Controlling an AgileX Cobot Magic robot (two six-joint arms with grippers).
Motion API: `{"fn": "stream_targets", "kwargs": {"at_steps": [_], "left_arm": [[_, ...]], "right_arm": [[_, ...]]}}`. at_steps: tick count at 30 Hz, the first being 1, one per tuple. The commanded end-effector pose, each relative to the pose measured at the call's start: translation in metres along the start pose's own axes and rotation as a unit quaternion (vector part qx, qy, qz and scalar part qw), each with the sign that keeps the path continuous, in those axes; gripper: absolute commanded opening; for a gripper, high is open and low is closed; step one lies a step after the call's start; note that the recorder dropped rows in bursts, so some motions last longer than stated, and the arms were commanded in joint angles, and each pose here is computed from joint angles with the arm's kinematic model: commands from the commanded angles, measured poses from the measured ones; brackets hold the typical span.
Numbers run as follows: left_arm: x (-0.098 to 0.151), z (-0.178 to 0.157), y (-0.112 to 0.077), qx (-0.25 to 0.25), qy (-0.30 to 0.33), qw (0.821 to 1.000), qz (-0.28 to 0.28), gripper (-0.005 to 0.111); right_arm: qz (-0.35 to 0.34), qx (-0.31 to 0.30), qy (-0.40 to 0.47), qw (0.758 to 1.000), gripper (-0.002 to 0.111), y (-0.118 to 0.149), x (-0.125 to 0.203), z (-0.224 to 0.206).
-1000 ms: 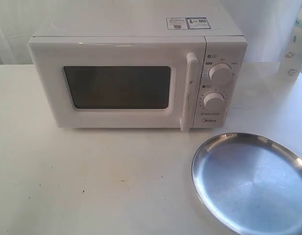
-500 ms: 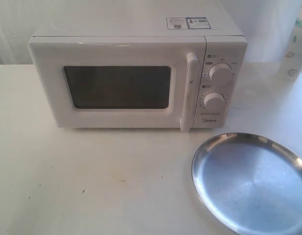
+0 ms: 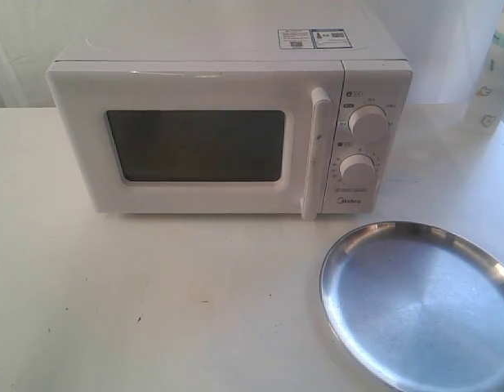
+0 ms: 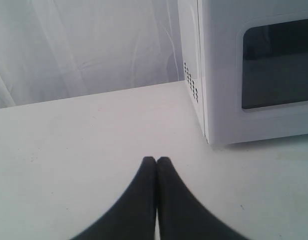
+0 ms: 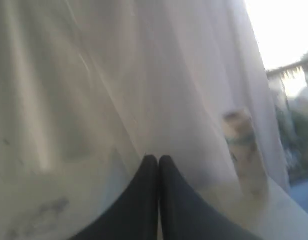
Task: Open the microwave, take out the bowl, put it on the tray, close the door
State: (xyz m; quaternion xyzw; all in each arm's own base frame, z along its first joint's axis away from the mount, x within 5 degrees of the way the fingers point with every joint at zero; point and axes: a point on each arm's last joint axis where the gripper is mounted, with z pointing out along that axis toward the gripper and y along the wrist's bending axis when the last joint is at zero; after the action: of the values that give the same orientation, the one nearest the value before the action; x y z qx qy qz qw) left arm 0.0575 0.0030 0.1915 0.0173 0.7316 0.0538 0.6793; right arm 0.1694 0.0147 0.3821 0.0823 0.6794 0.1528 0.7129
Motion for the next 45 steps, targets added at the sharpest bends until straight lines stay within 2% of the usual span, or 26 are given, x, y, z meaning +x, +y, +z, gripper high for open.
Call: {"fn": "stream_targets", "kwargs": {"at_steps": [1, 5, 9, 15, 19, 25, 28, 33, 36, 40, 45], "left_arm": [[-0.002, 0.000, 0.000, 0.002, -0.005, 1.000, -0.007, 0.000], [-0.002, 0.000, 0.000, 0.002, -0.005, 1.000, -0.007, 0.000], [-0.002, 0.000, 0.000, 0.002, -0.005, 1.000, -0.007, 0.000], [-0.002, 0.000, 0.000, 0.002, -0.005, 1.000, -0.007, 0.000], [-0.002, 0.000, 0.000, 0.002, -0.005, 1.000, -0.007, 0.000], [-0.002, 0.000, 0.000, 0.002, -0.005, 1.000, -0.007, 0.000], [-0.002, 0.000, 0.000, 0.002, -0.005, 1.000, -0.007, 0.000], [-0.002, 0.000, 0.000, 0.002, -0.005, 1.000, -0.007, 0.000], [-0.002, 0.000, 0.000, 0.002, -0.005, 1.000, -0.007, 0.000], [-0.002, 0.000, 0.000, 0.002, -0.005, 1.000, -0.007, 0.000], [-0.002, 0.000, 0.000, 0.002, -0.005, 1.000, -0.007, 0.000]], "right_arm": [[-0.085, 0.059, 0.179, 0.978, 0.000, -0.021, 0.054, 0.043], [-0.137, 0.046, 0.276, 0.950, 0.000, -0.023, 0.097, 0.069], [-0.205, -0.010, 0.346, 0.916, 0.000, -0.009, 0.138, 0.084], [-0.338, -0.130, 0.377, 0.852, 0.000, 0.025, 0.183, 0.089], [-0.377, -0.191, 0.368, 0.828, 0.000, 0.048, 0.204, 0.086], [-0.397, -0.261, 0.306, 0.825, 0.000, 0.079, 0.213, 0.079], [-0.401, -0.289, 0.266, 0.828, 0.000, 0.084, 0.216, 0.072], [-0.360, -0.329, 0.179, 0.855, 0.000, 0.083, 0.222, 0.056], [-0.313, -0.391, 0.090, 0.861, 0.000, 0.086, 0.221, 0.035], [-0.280, -0.471, 0.026, 0.836, 0.000, 0.087, 0.223, 0.006], [-0.278, -0.454, 0.026, 0.846, 0.000, 0.078, 0.223, 0.007]]}}
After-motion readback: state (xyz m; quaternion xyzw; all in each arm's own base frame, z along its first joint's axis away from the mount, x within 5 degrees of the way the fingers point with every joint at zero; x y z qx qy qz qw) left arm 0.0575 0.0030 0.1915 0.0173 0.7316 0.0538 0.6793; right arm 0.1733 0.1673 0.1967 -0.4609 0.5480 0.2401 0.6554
